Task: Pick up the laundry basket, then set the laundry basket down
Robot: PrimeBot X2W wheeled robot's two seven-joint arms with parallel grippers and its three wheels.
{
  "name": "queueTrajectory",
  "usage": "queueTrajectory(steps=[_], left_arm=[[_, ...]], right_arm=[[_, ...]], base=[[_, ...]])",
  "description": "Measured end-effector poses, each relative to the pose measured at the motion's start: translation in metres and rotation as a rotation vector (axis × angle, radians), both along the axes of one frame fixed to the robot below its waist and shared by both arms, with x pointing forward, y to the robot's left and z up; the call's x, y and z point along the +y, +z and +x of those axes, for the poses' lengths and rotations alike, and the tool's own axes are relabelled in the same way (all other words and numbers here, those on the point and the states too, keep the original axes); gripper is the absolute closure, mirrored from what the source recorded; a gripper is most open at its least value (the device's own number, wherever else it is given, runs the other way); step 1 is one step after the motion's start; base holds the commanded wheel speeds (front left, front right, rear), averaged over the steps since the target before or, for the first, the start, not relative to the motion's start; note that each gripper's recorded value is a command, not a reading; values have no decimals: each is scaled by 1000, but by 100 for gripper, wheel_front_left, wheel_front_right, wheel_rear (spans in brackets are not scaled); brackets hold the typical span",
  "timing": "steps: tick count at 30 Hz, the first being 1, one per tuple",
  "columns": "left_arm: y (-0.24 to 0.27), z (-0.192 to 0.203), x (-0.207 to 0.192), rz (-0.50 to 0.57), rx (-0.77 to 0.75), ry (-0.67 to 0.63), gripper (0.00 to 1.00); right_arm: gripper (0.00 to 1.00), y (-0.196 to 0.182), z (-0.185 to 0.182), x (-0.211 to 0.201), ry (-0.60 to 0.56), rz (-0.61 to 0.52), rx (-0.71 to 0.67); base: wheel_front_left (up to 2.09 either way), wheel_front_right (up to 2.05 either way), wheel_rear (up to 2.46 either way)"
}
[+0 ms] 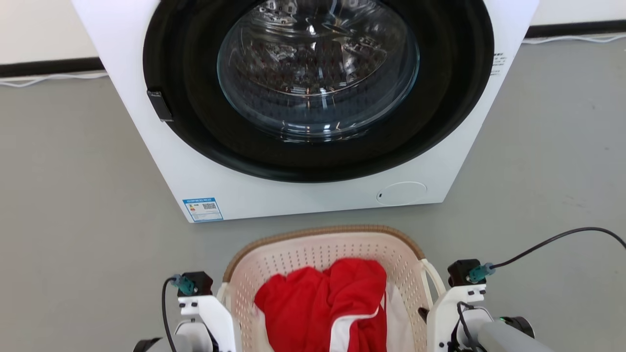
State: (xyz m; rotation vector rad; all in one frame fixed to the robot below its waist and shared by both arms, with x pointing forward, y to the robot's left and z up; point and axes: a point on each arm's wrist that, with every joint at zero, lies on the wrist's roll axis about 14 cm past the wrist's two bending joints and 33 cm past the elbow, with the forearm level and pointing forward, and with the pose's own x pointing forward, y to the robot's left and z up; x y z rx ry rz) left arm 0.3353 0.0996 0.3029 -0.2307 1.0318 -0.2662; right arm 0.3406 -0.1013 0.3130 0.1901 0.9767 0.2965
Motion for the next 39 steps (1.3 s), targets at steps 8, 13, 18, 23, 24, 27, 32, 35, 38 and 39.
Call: queueTrajectory(steps=[8, 13, 18, 23, 24, 27, 32, 35, 38, 39], left_arm=[[-3, -11, -2, -2, 34, -13, 100], [-4, -14, -2, -6, 41, -8, 100], [-4, -15, -2, -5, 42, -11, 100], [-7, -17, -2, -7, 50, -10, 100], [-8, -17, -2, -7, 50, -11, 100], [-10, -17, -2, -8, 52, -8, 100], [-12, -17, -2, -11, 61, -4, 100], [-13, -17, -3, -14, 59, 1, 100], [-14, -16, -3, -18, 59, 6, 100], [-14, -15, -3, -20, 56, 10, 100]], right_arm=[[100, -2, -9, -1, 5, -6, 34], [100, -5, -14, 0, 3, -1, 48], [100, -6, -17, 0, 11, -5, 52], [100, -8, -18, 0, 12, -5, 61], [100, -9, -17, 0, 12, -5, 63], [100, -11, -17, 0, 1, 4, 68], [100, -14, -19, 0, -1, 6, 79], [100, -14, -18, 0, -2, 6, 76], [100, -13, -14, -1, -3, 4, 69], [100, -13, -12, -1, -4, 5, 65]], base=[[0, 0, 0], [0, 0, 0], [0, 0, 0], [0, 0, 0], [0, 0, 0], [0, 0, 0], [0, 0, 0], [0, 0, 0], [0, 0, 0], [0, 0, 0]])
